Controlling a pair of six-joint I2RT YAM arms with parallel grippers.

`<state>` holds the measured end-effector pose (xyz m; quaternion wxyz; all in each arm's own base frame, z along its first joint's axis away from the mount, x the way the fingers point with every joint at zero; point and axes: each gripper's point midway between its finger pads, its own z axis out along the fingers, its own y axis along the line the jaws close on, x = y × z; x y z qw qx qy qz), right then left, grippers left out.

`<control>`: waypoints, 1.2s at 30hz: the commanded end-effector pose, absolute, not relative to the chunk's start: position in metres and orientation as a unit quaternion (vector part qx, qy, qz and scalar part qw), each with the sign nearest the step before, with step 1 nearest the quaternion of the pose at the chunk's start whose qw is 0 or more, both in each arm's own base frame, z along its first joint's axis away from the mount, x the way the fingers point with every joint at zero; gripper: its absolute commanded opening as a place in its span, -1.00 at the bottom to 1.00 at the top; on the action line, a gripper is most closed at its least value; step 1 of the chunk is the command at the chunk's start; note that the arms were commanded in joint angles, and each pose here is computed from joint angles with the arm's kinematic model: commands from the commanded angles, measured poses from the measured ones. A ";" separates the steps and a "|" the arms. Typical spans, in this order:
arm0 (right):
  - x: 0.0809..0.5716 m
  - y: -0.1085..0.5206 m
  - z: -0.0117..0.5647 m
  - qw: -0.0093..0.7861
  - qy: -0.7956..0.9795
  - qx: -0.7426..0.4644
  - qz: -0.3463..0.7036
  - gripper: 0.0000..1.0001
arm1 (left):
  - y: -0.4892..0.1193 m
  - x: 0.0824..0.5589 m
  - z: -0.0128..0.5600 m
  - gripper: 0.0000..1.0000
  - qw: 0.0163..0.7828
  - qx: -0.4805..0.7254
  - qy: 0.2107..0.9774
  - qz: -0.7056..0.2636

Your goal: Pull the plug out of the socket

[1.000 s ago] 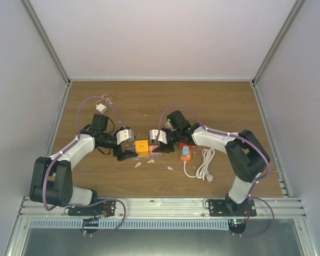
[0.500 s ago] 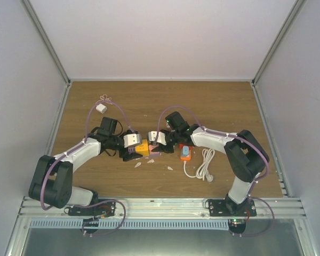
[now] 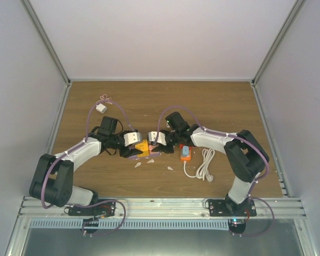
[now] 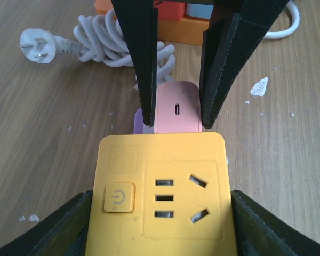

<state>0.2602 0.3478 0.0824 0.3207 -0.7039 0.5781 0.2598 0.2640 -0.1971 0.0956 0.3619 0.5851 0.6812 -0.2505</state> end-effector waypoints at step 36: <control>0.258 0.345 0.047 0.280 0.600 -0.709 0.244 -0.78 | -0.195 0.265 0.107 0.86 0.379 0.577 0.675 -0.262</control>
